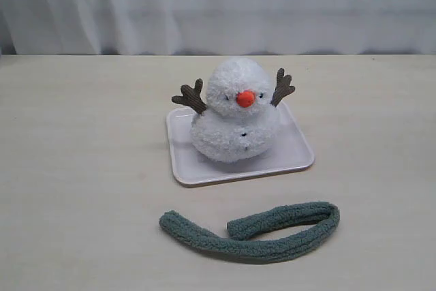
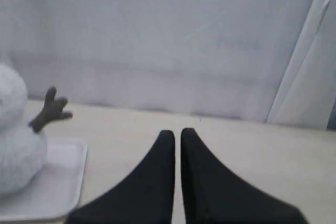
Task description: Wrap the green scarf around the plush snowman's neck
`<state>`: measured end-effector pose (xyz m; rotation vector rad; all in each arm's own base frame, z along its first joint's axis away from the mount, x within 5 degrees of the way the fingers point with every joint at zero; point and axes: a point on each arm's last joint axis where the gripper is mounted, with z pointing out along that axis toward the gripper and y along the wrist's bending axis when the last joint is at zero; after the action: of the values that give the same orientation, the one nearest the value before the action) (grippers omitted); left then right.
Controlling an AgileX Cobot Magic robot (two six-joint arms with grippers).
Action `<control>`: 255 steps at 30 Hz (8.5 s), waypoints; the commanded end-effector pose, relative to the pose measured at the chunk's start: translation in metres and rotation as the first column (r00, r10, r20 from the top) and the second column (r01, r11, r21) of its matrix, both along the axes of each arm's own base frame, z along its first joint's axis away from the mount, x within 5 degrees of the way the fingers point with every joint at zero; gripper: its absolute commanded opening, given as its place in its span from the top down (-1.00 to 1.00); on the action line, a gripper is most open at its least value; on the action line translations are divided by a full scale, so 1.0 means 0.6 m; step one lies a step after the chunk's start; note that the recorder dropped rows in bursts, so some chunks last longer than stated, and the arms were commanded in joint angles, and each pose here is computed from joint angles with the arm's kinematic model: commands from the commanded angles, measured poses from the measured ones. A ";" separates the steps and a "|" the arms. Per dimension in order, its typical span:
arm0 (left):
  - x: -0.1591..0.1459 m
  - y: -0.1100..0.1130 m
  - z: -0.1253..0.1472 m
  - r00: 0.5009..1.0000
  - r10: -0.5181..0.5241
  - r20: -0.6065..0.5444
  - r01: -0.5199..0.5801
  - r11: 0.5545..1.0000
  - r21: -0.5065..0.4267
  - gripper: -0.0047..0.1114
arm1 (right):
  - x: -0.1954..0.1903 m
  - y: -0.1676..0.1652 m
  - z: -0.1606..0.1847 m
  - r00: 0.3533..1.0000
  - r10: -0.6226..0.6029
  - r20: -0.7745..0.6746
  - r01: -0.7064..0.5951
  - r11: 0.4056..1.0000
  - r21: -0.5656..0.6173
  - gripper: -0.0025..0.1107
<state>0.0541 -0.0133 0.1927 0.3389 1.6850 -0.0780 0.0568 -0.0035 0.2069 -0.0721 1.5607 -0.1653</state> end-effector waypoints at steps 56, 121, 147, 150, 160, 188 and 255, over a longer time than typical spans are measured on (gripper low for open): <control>0.000 -0.004 0.016 1.000 0.006 0.031 0.004 0.950 -0.311 0.46 | 0.269 0.201 0.017 0.339 0.327 -0.882 -0.842 0.523 -0.130 -0.17; 0.000 -0.004 0.010 1.000 0.004 -0.003 -0.005 0.956 -0.292 0.46 | 0.385 0.228 -0.029 0.174 0.019 -0.984 -0.410 0.910 -0.055 0.88; -0.001 -0.004 0.006 1.000 0.003 -0.030 -0.012 0.959 -0.282 0.46 | 0.267 0.197 0.282 0.647 0.443 -0.620 -0.681 0.701 -0.210 0.88; -0.001 -0.004 0.006 1.000 0.003 -0.030 -0.012 0.959 -0.282 0.46 | 0.256 0.198 0.309 0.672 0.492 -0.553 -0.711 0.637 -0.297 0.88; -0.001 -0.004 0.006 1.000 0.003 -0.030 -0.012 0.959 -0.282 0.46 | 0.300 0.214 0.336 0.796 0.498 -0.345 -0.591 0.512 -0.624 0.88; 0.000 -0.004 0.007 1.000 0.004 -0.024 -0.010 0.959 -0.283 0.46 | 0.399 0.257 0.265 0.835 0.456 -0.309 -0.469 0.295 -0.832 0.89; 0.000 -0.004 0.006 1.000 0.004 -0.027 -0.011 0.960 -0.280 0.46 | 0.518 0.276 0.140 0.830 0.527 -0.180 -0.549 0.717 -0.430 0.88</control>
<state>0.0538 -0.0157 0.1967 0.1181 1.6780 -0.3120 0.3677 0.1607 0.2915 -0.9540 1.4311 -0.1615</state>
